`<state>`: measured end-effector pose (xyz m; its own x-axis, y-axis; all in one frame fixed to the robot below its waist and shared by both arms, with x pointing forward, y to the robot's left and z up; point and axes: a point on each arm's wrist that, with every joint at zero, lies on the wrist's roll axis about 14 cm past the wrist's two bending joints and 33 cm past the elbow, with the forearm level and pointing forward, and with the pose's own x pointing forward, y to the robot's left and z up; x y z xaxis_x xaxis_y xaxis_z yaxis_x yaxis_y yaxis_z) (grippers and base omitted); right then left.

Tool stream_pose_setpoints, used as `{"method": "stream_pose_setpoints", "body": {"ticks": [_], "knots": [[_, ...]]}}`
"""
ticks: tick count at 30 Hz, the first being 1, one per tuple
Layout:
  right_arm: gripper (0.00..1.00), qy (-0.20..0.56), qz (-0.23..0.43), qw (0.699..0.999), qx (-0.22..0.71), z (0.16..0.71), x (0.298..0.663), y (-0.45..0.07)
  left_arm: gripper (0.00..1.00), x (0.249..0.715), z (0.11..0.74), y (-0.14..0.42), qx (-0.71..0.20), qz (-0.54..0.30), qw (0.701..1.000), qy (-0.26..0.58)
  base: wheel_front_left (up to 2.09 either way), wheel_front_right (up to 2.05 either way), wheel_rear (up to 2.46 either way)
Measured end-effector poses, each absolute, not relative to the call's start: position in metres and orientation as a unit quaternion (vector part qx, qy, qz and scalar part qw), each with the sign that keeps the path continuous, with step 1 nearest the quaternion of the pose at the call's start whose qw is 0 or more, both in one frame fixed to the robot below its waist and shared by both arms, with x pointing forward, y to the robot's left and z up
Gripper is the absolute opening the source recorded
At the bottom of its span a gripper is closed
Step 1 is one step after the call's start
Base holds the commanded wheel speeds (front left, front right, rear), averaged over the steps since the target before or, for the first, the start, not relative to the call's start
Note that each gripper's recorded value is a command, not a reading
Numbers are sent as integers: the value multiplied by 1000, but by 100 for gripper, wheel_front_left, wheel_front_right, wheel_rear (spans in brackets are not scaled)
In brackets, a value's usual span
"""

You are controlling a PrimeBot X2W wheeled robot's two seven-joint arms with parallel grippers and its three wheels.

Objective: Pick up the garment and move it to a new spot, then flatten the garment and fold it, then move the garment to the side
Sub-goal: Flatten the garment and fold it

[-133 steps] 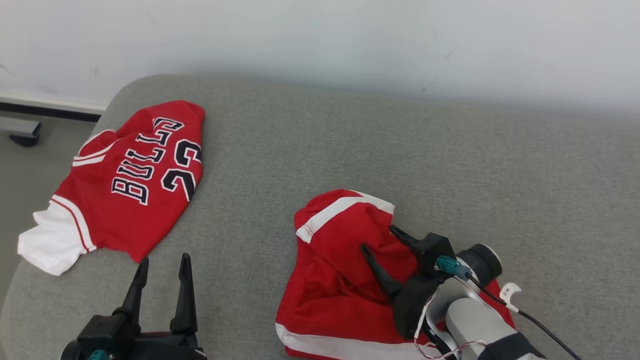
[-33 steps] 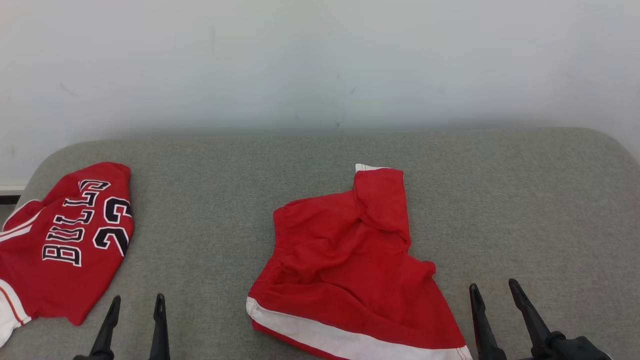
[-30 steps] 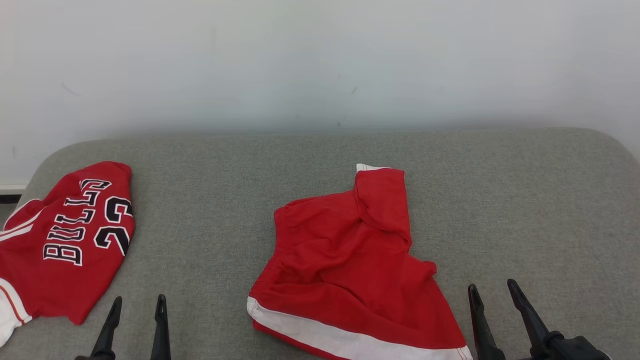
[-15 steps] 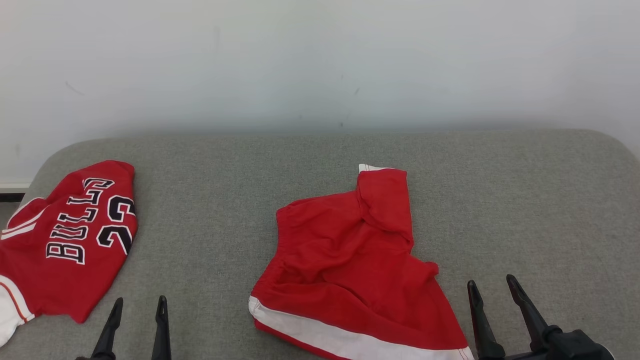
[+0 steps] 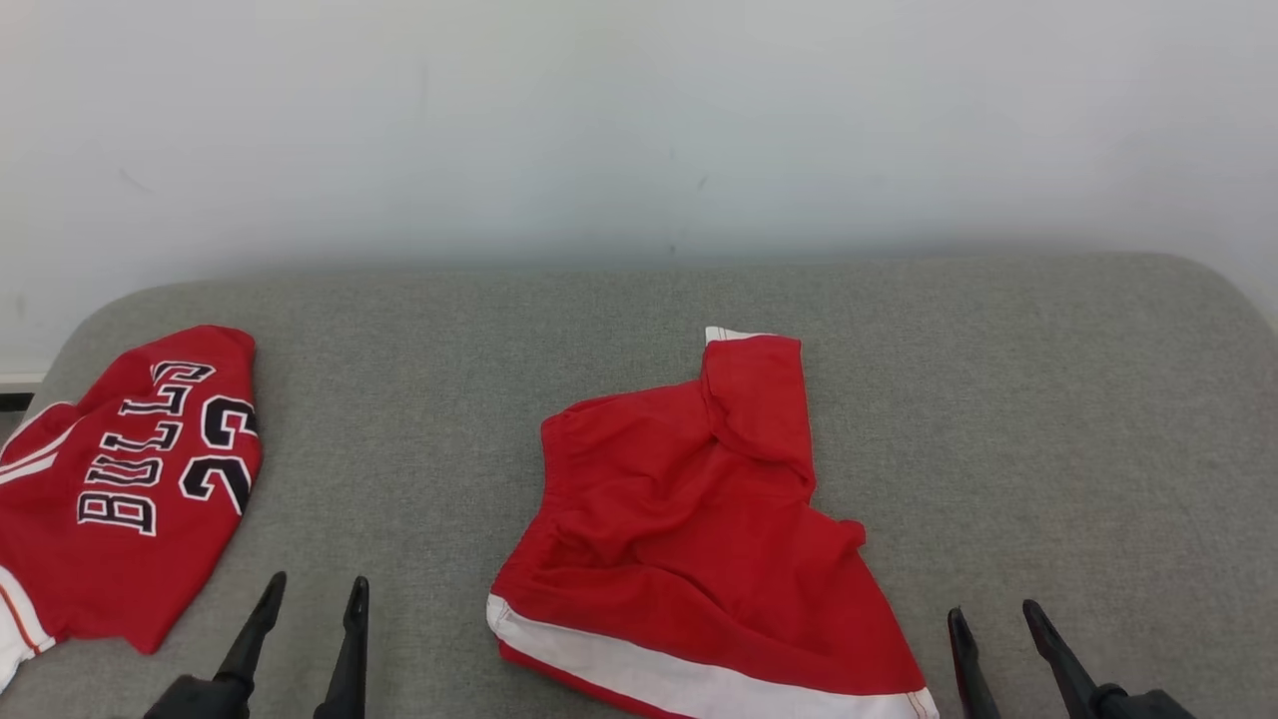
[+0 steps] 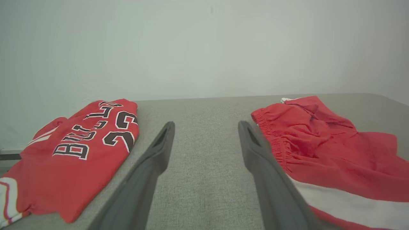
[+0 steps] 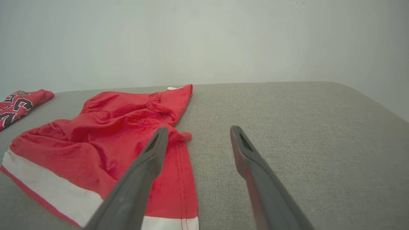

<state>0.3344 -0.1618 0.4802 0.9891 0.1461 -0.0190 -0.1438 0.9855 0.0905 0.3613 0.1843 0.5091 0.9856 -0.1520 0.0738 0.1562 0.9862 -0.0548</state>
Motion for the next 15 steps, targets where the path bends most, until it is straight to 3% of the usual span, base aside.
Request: {"method": "stream_pose_setpoints", "body": {"ticks": [15], "knots": [[100,132,58,987,66,407,313,-165,100,379,456,138,-8,-223,970,97,0,0,0]]}}
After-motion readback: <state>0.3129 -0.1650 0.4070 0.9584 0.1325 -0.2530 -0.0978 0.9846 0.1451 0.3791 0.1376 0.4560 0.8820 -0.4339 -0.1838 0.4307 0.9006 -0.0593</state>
